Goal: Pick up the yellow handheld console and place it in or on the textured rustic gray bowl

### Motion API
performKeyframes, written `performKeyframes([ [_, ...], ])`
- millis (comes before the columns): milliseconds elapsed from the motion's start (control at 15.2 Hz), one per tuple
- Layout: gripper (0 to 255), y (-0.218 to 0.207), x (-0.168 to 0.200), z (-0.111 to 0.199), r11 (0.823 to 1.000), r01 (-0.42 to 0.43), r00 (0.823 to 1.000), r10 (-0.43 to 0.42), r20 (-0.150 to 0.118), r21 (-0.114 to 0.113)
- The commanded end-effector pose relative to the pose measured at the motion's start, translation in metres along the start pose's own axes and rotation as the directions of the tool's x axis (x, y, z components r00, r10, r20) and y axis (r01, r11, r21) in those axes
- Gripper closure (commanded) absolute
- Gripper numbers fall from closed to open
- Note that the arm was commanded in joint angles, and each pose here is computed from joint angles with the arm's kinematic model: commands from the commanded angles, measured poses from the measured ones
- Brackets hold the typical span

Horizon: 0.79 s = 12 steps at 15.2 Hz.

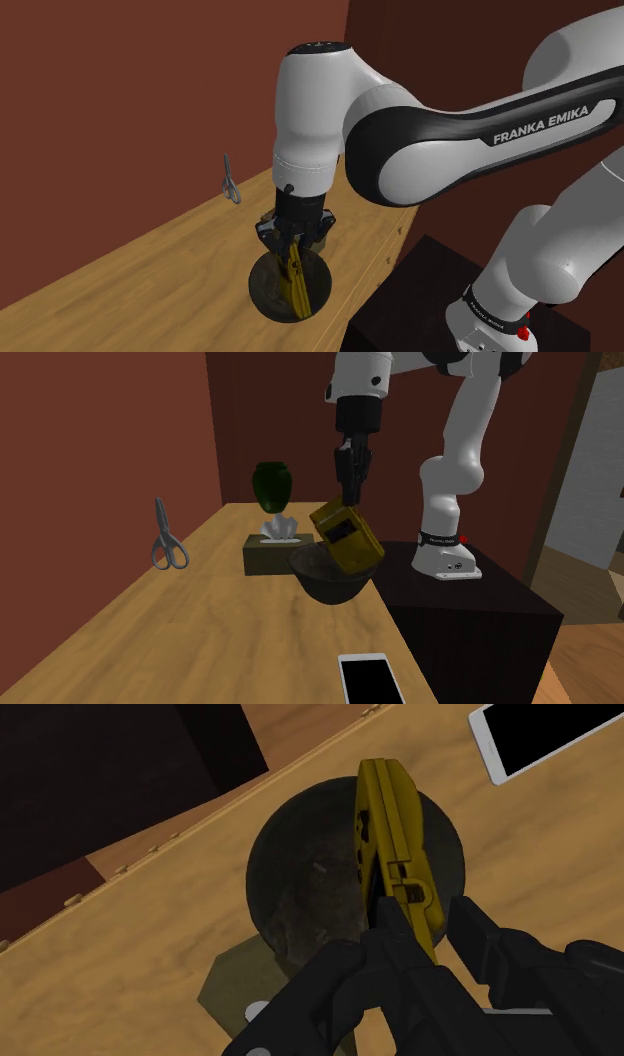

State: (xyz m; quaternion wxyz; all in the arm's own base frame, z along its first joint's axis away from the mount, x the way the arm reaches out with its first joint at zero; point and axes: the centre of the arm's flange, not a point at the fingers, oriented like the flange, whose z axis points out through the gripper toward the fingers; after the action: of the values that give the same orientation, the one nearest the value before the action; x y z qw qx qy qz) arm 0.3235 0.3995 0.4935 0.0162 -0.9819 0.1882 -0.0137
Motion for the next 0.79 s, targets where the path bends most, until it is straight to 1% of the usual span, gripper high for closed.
performKeyframes([
  [0, 255, 0.0, 0.0, 0.0, 1.0, 0.0, 1.0, 0.0, 0.0, 0.0],
  [66, 0, 0.0, 0.0, 0.0, 1.0, 0.0, 1.0, 0.0, 0.0, 0.0],
  [396, 0, 0.0, 0.0, 0.0, 1.0, 0.0, 1.0, 0.0, 0.0, 0.0],
  [660, 0, 0.0, 0.0, -0.05, 1.0, 0.0, 1.0, 0.0, 0.0, 0.0],
  [726, 0, 0.0, 0.0, -0.05, 1.0, 0.0, 1.0, 0.0, 0.0, 0.0],
])
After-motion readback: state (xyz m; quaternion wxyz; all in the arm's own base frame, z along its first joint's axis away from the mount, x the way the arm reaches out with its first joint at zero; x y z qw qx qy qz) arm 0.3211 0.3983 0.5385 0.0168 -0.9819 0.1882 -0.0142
